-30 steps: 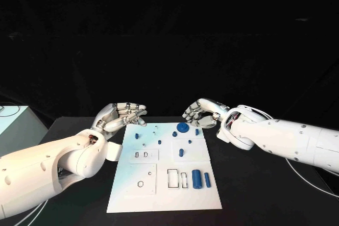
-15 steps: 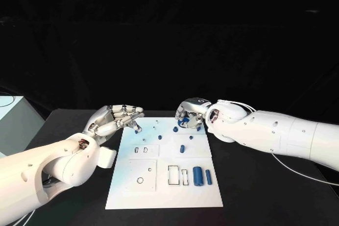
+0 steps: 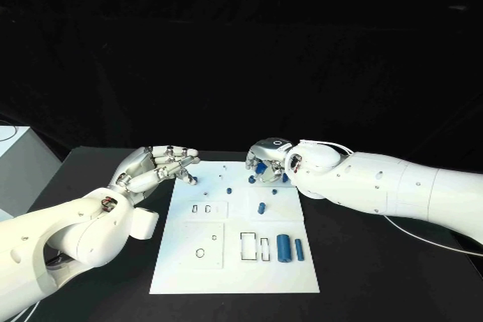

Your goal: Assemble the parts on the task board

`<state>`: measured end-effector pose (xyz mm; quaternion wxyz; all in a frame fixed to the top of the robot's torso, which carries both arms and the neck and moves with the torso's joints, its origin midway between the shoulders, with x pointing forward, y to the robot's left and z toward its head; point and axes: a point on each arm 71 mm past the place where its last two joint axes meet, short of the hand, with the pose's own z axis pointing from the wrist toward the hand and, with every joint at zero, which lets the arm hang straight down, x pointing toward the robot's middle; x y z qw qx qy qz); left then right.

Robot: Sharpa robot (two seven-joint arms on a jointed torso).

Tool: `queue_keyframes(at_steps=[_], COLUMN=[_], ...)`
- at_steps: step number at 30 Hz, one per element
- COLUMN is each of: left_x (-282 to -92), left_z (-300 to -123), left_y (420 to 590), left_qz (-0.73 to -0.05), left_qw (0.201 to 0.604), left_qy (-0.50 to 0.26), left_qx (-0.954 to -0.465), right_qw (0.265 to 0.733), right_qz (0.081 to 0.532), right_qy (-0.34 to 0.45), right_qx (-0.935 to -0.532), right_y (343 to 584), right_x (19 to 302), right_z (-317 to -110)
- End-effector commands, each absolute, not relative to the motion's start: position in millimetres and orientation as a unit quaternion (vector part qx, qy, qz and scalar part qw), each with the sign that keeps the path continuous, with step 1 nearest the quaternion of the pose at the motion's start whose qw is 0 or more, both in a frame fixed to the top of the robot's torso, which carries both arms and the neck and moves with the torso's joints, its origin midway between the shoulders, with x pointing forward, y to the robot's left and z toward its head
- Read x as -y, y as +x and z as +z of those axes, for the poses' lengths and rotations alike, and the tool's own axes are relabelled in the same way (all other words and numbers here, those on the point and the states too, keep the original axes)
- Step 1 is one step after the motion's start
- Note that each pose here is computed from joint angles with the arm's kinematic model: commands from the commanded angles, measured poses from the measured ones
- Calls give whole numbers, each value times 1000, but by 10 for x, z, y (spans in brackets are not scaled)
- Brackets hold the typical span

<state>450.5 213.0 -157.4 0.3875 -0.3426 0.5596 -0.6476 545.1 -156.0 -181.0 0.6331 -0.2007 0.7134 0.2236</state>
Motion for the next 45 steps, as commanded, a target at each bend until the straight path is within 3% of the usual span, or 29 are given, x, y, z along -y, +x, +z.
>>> queue_keyframes(at_steps=[1,45], left_x=[-2117,-2225], left_z=[-1530,-1484], left_y=[4497,4550], left_qz=[-652,-647], left_qw=[387,399], left_qy=[-333,-332], left_qx=[-560,-558], right_qw=[621,617], right_qz=[204,176], right_qy=[-215,-213], right_qx=[-725,-737], right_y=[5464,5483], right_x=[1565,1665], right_z=[-1837,-1865])
